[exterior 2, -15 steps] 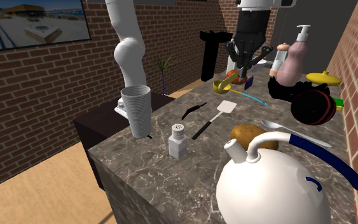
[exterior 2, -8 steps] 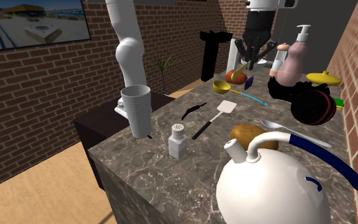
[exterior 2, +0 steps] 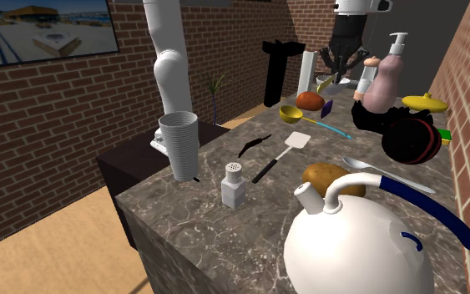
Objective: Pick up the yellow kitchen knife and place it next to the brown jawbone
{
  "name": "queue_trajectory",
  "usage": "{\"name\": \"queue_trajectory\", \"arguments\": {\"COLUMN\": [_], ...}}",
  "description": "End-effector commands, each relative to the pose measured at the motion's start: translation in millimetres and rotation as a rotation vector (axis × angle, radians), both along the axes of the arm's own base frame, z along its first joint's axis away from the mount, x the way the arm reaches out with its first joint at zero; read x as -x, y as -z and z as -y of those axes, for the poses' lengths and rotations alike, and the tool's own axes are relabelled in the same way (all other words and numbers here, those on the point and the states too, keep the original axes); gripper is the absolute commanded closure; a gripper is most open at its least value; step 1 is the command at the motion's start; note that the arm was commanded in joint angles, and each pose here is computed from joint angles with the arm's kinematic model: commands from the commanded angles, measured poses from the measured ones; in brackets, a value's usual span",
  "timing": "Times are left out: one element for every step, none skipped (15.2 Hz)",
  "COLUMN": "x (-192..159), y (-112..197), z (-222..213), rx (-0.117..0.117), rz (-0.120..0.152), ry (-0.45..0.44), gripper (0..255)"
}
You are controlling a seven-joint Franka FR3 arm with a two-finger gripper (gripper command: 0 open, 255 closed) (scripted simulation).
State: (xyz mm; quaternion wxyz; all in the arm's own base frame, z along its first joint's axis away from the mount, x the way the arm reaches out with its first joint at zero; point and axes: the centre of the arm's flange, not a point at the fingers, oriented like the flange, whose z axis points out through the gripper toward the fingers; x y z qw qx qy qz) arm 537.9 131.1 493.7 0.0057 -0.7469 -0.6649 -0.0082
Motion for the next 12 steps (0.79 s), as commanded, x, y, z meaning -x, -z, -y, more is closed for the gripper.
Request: {"name": "queue_trajectory", "arguments": {"x": [0.2,-0.4,-0.9,-1.5,-2.1,-2.7,-3.2,-3.8,-4.4,-5.0,-5.5,-6.1], "y": [-1.3,-1.3,-1.3,-1.3,-1.3,-1.3,-1.3,-1.3,-1.3,-1.3,-1.3,-1.3], "z": [-27.1,-40.3,-53.5,-66.7,-79.9,-93.1,-106.2,-119.4,-132.6,-145.8,-159.0,-172.2], "rx": [0.000,0.000,0.000,0.000,0.000,0.000,0.000,0.000,0.000,0.000,0.000,0.000], "rz": [0.000,0.000,0.000,0.000,0.000,0.000,0.000,0.000,0.000,0.000,0.000,0.000], "ry": [0.001,0.001,0.001,0.001,0.001,0.001,0.001,0.001,0.001,0.001,0.001,0.001], "gripper": [255,255,255,255,255,255,255,255,255,255,255,255]}}
